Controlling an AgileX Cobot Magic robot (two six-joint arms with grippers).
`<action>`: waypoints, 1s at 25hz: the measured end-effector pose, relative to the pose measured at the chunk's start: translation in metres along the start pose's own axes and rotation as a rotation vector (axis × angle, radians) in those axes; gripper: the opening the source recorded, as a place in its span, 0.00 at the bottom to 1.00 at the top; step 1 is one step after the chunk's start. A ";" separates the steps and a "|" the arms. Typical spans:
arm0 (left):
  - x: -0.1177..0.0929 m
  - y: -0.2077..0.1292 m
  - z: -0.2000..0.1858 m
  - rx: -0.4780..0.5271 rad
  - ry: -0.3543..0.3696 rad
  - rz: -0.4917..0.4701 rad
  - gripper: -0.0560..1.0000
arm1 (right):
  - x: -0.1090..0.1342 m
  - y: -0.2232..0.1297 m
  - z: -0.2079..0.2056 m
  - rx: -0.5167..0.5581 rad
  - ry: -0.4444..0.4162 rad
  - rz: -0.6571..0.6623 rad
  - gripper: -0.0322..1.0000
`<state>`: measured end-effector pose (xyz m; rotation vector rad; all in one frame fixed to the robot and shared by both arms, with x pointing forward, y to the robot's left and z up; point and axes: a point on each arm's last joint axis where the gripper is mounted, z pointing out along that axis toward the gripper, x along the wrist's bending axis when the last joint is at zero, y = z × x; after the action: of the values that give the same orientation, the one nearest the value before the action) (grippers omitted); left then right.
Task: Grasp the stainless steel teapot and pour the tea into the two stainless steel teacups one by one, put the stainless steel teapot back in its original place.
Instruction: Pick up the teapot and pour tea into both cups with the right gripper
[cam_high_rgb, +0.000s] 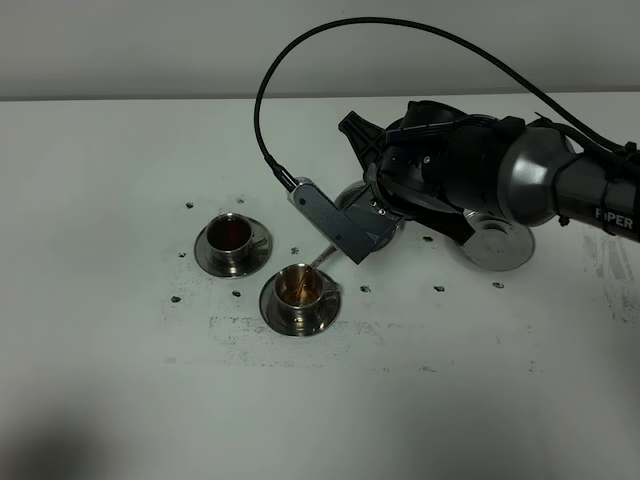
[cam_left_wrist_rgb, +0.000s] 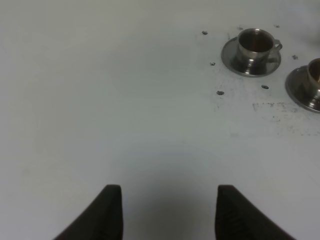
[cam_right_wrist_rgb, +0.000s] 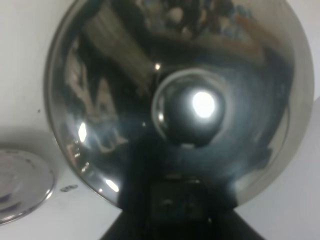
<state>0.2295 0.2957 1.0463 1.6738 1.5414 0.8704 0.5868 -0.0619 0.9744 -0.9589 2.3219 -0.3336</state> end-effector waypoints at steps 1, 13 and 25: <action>0.000 0.000 0.000 0.000 0.000 0.000 0.45 | 0.000 0.000 0.000 0.001 -0.002 -0.003 0.23; 0.000 0.000 0.000 0.000 0.000 0.000 0.45 | -0.003 0.002 -0.002 0.013 -0.025 -0.038 0.23; 0.000 0.000 0.000 0.000 0.000 0.000 0.45 | -0.004 0.002 -0.002 0.024 -0.031 -0.056 0.23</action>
<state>0.2295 0.2957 1.0463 1.6738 1.5414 0.8704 0.5867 -0.0579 0.9766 -1.0118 2.2615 -0.3662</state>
